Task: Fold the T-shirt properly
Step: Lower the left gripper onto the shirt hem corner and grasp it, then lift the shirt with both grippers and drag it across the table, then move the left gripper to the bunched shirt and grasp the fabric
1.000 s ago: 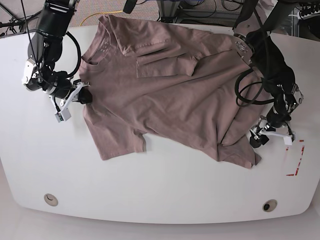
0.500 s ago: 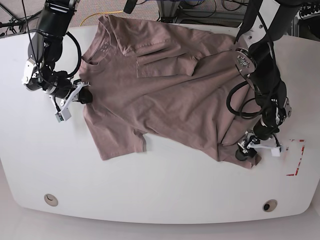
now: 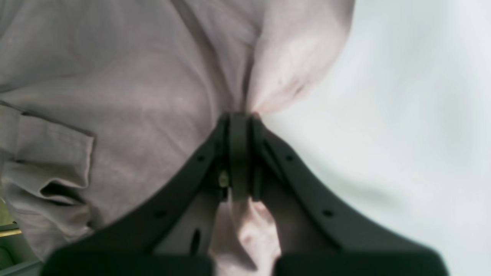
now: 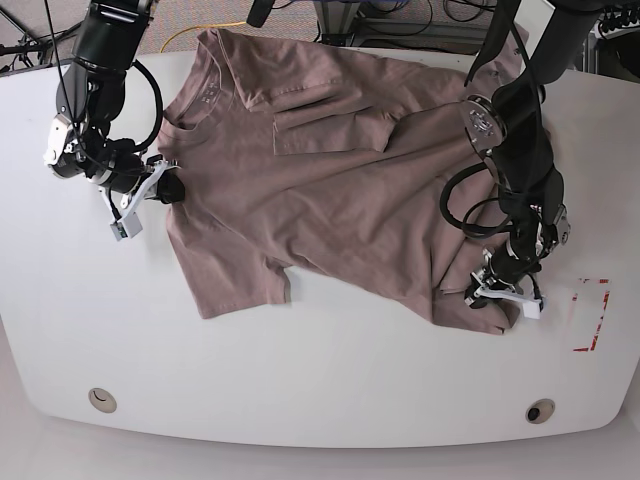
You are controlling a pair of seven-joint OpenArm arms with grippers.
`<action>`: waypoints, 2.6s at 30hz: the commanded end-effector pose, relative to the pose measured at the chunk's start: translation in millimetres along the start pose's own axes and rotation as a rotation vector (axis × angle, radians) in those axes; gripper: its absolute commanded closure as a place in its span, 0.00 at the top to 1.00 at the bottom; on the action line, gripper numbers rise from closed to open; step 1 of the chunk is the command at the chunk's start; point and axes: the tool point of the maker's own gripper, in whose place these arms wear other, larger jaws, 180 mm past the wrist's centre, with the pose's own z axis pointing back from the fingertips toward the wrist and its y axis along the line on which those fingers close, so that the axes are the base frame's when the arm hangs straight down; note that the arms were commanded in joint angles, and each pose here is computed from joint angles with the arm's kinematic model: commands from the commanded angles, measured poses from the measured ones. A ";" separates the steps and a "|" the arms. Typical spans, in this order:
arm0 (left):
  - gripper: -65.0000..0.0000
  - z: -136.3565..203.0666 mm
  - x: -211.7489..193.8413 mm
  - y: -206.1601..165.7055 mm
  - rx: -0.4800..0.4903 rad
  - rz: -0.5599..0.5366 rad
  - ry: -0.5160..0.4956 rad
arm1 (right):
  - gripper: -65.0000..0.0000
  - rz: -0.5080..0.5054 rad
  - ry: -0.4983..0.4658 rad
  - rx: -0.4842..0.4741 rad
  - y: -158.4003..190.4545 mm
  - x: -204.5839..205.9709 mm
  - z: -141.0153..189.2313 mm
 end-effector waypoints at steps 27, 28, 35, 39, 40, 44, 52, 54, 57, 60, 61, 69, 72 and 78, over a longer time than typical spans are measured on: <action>0.01 171.2 141.9 -72.5 -0.042 -0.593 -0.267 | 0.00 0.182 -0.331 -0.107 -24.0 179.4 67.6; 0.01 174.3 145.2 -74.5 -0.042 -0.602 -0.278 | 0.00 0.189 -0.342 -0.106 -22.5 185.7 69.7; 0.01 207.2 201.8 -119.7 -0.045 -0.698 -0.408 | 0.00 0.296 -0.423 -0.133 -16.5 261.0 105.0; 0.01 232.8 239.7 -145.9 -0.051 -0.751 -0.513 | 0.00 0.389 -0.481 -0.162 -3.2 310.4 134.5; 0.01 238.4 249.9 -156.9 -0.060 -0.767 -0.541 | 0.00 0.403 -0.501 -0.164 0.0 324.6 143.5; 0.01 260.0 277.2 -183.0 -0.070 -0.809 -0.610 | 0.00 0.456 -0.547 -0.203 5.8 367.7 181.2; 0.16 255.8 277.1 -188.0 -0.072 -0.839 -0.582 | 0.00 0.507 -0.575 -0.216 19.9 393.4 201.0; 0.23 249.8 264.3 -176.5 -0.052 -0.843 -0.549 | 0.00 0.494 -0.548 -0.213 14.0 383.6 191.2; 0.36 230.3 238.4 -158.6 -0.046 -0.827 -0.472 | 0.00 0.479 -0.516 -0.209 7.6 371.7 178.6; 0.49 208.3 202.9 -140.9 -0.050 -0.802 -0.378 | 0.00 0.464 -0.479 -0.202 1.3 357.3 164.4; 0.53 202.3 189.6 -133.6 -0.048 -0.794 -0.347 | 0.00 0.459 -0.471 -0.200 -0.7 353.0 160.5; 0.59 159.4 98.4 -115.2 -0.116 -0.685 -0.158 | 0.00 0.391 -0.458 -0.187 -20.0 323.3 140.7; 0.59 143.5 68.3 -124.3 -0.166 -0.658 -0.113 | 0.00 0.378 -0.433 -0.183 -24.4 312.0 132.1; 0.59 102.6 -0.7 -141.8 -0.294 -0.571 0.014 | 0.00 0.364 -0.398 -0.180 -29.4 296.0 121.8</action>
